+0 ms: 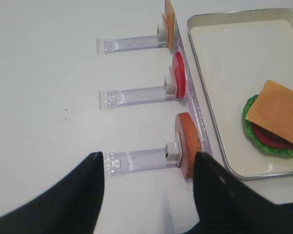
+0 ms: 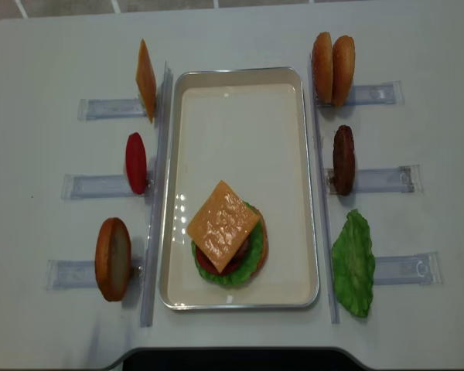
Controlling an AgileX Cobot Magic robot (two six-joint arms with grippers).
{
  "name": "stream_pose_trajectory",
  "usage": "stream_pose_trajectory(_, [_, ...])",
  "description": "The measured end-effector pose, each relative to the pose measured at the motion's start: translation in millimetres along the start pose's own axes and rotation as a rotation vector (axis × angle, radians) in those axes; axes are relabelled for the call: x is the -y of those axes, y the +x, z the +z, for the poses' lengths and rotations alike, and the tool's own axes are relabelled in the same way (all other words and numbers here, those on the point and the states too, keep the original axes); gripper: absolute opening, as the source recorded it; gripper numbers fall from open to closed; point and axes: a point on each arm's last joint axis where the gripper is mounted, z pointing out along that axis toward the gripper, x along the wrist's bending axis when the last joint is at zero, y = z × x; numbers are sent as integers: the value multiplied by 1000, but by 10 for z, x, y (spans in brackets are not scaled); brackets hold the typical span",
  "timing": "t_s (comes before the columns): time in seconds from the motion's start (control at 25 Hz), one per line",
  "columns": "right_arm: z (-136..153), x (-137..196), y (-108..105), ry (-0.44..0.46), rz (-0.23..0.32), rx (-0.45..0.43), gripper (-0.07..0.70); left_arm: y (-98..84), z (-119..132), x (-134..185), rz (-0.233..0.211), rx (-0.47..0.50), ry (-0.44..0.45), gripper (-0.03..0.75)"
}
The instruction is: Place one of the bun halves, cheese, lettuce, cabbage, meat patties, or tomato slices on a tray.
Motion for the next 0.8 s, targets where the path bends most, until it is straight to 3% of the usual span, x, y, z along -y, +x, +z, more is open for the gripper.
stream_pose_trajectory(0.28, [0,-1,0,-1,0,0,455,-14,-85,204,3,-6,-68,440])
stream_pose_trajectory(0.64, [0,-1,0,-1,0,0,455,-22,200,610,16,-5,-8,433])
stream_pose_trajectory(0.8, [0,-1,0,-1,0,0,455,-20,320,676,26,-7,-24,433])
